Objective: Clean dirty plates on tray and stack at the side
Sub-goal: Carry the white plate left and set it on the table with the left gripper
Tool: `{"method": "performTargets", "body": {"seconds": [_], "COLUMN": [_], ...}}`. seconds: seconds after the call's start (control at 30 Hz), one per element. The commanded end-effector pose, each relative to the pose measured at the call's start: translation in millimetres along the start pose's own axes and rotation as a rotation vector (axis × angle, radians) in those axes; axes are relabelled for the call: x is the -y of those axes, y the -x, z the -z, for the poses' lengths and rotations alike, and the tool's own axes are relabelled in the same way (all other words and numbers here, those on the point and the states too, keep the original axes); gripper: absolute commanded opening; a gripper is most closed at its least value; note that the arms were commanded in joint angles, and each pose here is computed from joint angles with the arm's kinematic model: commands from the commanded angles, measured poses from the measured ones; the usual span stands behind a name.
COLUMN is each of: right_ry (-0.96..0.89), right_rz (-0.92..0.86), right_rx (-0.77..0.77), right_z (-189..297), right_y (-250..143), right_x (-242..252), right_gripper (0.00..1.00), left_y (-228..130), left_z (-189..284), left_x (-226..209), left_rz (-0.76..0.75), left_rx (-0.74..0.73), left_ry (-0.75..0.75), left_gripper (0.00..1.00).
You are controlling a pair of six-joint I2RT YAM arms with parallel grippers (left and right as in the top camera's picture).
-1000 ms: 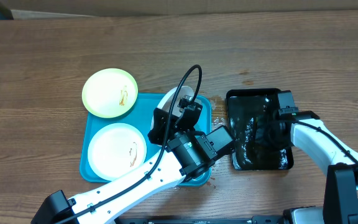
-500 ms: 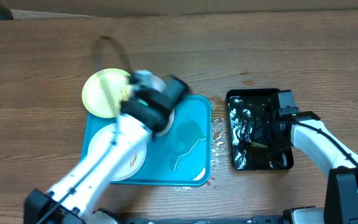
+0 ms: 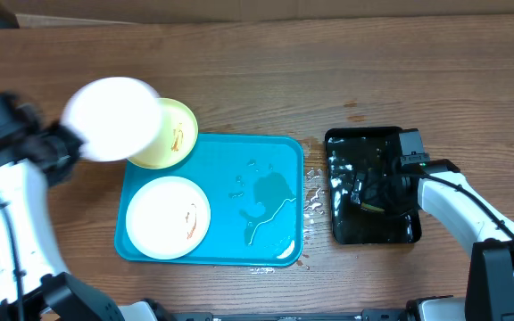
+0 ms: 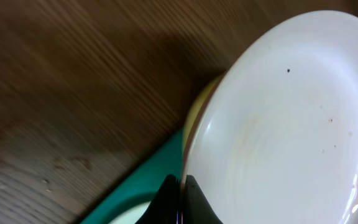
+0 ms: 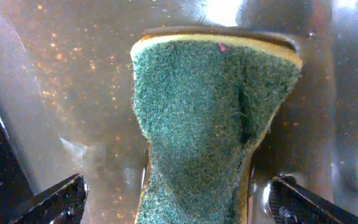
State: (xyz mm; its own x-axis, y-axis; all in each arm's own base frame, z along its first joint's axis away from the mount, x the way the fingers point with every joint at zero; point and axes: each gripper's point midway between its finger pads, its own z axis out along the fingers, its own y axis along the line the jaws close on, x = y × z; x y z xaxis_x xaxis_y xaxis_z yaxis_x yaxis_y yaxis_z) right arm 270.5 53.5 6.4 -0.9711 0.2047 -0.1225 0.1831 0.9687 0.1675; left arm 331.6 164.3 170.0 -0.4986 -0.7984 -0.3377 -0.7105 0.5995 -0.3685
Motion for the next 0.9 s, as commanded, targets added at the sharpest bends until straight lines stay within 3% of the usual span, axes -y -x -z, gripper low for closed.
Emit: {"method": "performTargets", "body": {"seconds": [0.0,0.13,0.37,0.77,0.8,0.83,0.87], "right_ry": [-0.006,-0.005,-0.005,-0.002,-0.002,-0.002,-0.002], "right_rz": [-0.01,-0.01,-0.01,-0.009,-0.009,-0.009,-0.009], "right_rx": [-0.057,-0.055,-0.053,-0.046,-0.046,-0.046,-0.046], "right_z": [-10.2,-10.2,-10.3,-10.4,-10.4,-10.3,-10.3], "right_y": [-15.7,-15.2,-14.7,-13.1,-13.0,-13.0,-13.0], "right_x": [4.8,4.7,4.5,4.0,3.9,4.0,4.0], "right_gripper": [0.97,0.98,0.98,0.98,0.98,0.98,0.98], "left_y": [26.1,43.9,35.9,16.4,16.1,15.3,14.4], "left_z": [16.2,13.2,-23.5,-86.3,-88.5,-90.3,-92.0], "left_x": [-28.7,-91.5,-142.9,-178.1,-178.3,-176.1,-171.5], "left_rz": [0.109,0.211,0.294,0.337,0.338,0.34,0.339], "left_rx": [0.052,0.106,0.035,-0.093,-0.096,-0.102,-0.112], "left_ry": [-0.028,0.15,0.334,0.433,0.43,0.416,0.388], "left_gripper": [0.04,0.04,0.04,0.04,0.09,0.22,0.58]}}
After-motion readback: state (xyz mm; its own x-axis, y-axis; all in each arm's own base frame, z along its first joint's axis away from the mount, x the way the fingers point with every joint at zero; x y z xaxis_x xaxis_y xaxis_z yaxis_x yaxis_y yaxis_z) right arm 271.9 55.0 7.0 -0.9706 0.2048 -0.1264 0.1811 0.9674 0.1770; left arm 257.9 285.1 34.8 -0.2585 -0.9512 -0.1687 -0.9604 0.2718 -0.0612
